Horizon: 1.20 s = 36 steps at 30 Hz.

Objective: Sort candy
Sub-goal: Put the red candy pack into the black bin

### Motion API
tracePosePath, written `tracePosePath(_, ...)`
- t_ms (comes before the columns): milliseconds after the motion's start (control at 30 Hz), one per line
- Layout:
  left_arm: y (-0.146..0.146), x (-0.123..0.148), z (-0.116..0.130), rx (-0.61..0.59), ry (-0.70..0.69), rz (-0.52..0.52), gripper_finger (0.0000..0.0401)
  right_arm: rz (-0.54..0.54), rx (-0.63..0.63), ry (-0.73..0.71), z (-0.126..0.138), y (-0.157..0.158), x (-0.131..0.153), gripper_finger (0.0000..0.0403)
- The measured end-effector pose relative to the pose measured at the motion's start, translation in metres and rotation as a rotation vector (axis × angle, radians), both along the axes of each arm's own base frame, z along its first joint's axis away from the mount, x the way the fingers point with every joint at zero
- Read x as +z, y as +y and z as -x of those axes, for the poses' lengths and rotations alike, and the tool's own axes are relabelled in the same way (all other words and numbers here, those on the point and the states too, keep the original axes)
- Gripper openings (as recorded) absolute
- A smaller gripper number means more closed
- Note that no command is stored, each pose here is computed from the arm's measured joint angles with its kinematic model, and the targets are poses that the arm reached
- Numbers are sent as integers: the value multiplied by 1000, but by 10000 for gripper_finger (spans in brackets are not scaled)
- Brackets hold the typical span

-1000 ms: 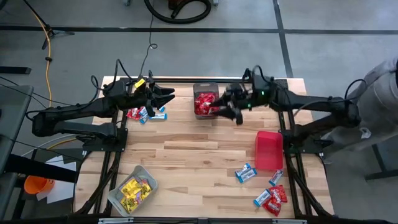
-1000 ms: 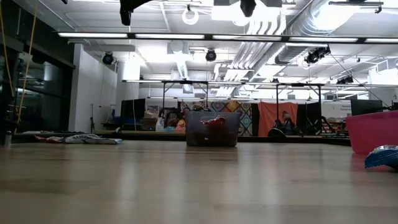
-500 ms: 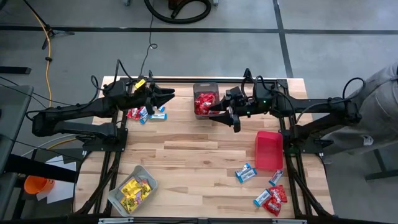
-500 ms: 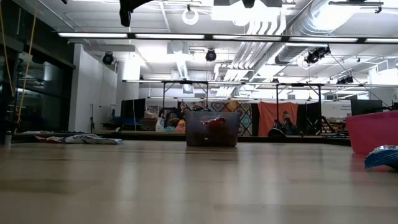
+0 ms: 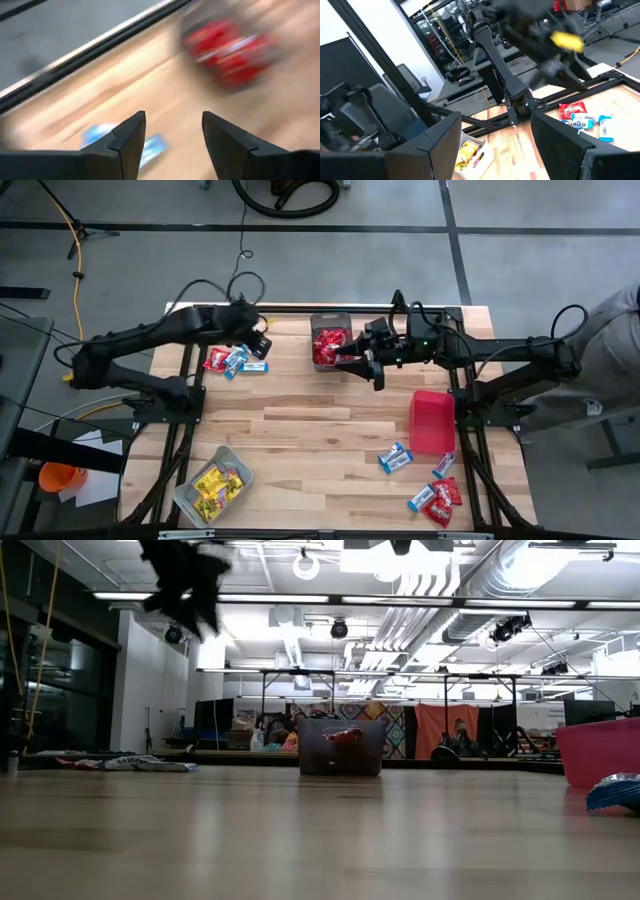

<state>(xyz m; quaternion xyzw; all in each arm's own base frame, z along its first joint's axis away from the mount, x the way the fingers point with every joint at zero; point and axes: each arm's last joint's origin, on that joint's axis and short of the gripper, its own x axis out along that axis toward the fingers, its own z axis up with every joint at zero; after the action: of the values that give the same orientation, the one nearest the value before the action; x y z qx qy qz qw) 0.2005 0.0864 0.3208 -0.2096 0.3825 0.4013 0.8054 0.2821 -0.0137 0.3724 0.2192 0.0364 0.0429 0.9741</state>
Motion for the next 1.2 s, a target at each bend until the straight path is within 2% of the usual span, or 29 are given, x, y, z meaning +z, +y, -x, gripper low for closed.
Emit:
tracePosePath(200, 32, -55, 13, 185, 344, 175, 184, -14, -1, 43, 0, 0, -4, 236)
tracePosePath(367, 44, -103, 35, 286, 500, 280, 184, -28, -1, 90, 1, 0, -8, 236)
tracePosePath(533, 45, -131, 55, 337, 568, 336, 184, -29, -1, 126, 1, 0, -12, 236)
tracePosePath(767, 53, -152, 72, 367, 567, 361, 184, -12, 1, 163, -2, 0, -18, 236)
tracePosePath(933, 59, -162, 85, 461, 501, 414, 184, -14, 2, 208, -3, 0, -24, 236)
tracePosePath(1100, 63, -167, 91, 495, 469, 430, 184, -14, 2, 220, -2, 0, -25, 236)
tracePosePath(1200, 63, -173, 93, 511, 405, 472, 184, -15, 2, 219, -3, 0, -25, 236)
